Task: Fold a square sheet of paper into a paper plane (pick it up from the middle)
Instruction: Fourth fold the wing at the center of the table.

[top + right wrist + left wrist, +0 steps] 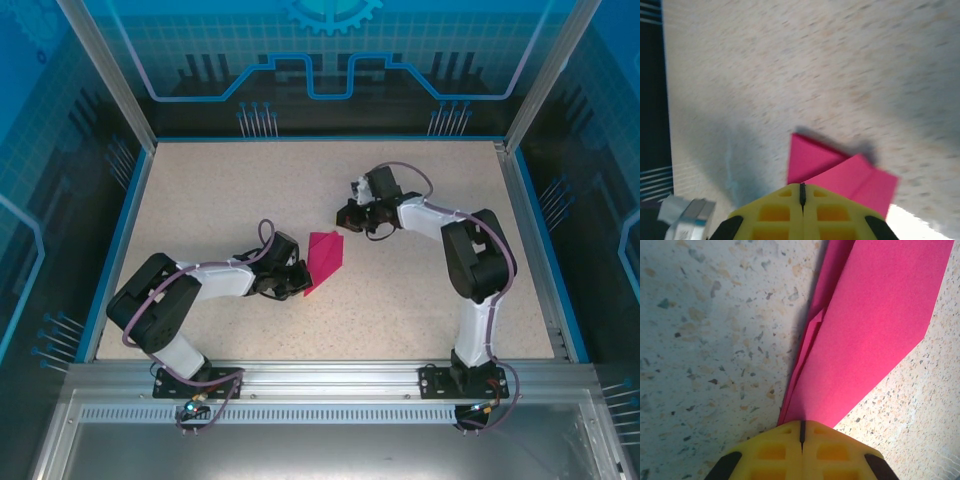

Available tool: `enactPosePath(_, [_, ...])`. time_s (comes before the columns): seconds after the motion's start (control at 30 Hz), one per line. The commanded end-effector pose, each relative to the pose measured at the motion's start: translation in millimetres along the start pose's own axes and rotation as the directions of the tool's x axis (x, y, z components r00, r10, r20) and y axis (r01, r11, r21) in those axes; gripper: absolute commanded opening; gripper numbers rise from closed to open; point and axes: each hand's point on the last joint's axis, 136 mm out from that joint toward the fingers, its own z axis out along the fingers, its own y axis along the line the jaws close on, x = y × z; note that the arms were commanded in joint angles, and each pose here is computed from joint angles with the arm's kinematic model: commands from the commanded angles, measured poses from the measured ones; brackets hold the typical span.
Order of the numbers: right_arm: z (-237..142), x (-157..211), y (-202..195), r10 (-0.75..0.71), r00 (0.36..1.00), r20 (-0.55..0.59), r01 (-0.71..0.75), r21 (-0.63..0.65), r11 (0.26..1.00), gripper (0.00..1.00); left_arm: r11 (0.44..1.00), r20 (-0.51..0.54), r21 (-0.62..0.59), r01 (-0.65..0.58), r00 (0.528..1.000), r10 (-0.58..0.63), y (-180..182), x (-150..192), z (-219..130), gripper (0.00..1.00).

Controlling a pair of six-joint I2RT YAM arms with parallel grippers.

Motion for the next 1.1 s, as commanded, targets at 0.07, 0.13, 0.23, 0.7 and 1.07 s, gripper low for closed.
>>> enactPosePath(0.07, [27, 52, 9, 0.023, 0.994, -0.110, -0.028, -0.044, 0.999, 0.03, 0.975, -0.127, -0.221, 0.020, 0.991, -0.049, 65, 38, 6, 0.02])
enactPosePath(0.13, [36, 63, 8, 0.031, 0.991, -0.134, -0.038, -0.047, 0.998, 0.03, 0.974, -0.129, -0.224, 0.021, 0.990, -0.051, 66, 39, 5, 0.02])
enactPosePath(0.23, [49, 78, 0, 0.057, 0.984, -0.168, -0.064, -0.033, 0.997, 0.02, 0.974, -0.132, -0.225, 0.019, 0.990, -0.049, 66, 39, 5, 0.02])
enactPosePath(0.7, [63, 96, -38, 0.121, 0.972, -0.203, -0.106, 0.085, 0.991, 0.01, 0.977, -0.177, -0.212, 0.000, 0.984, -0.038, 66, 51, -4, 0.03])
enactPosePath(1.07, [60, 95, -38, 0.119, 0.971, -0.206, -0.104, 0.081, 0.991, 0.01, 0.982, -0.216, -0.190, -0.021, 0.976, -0.021, 66, 61, -13, 0.05])
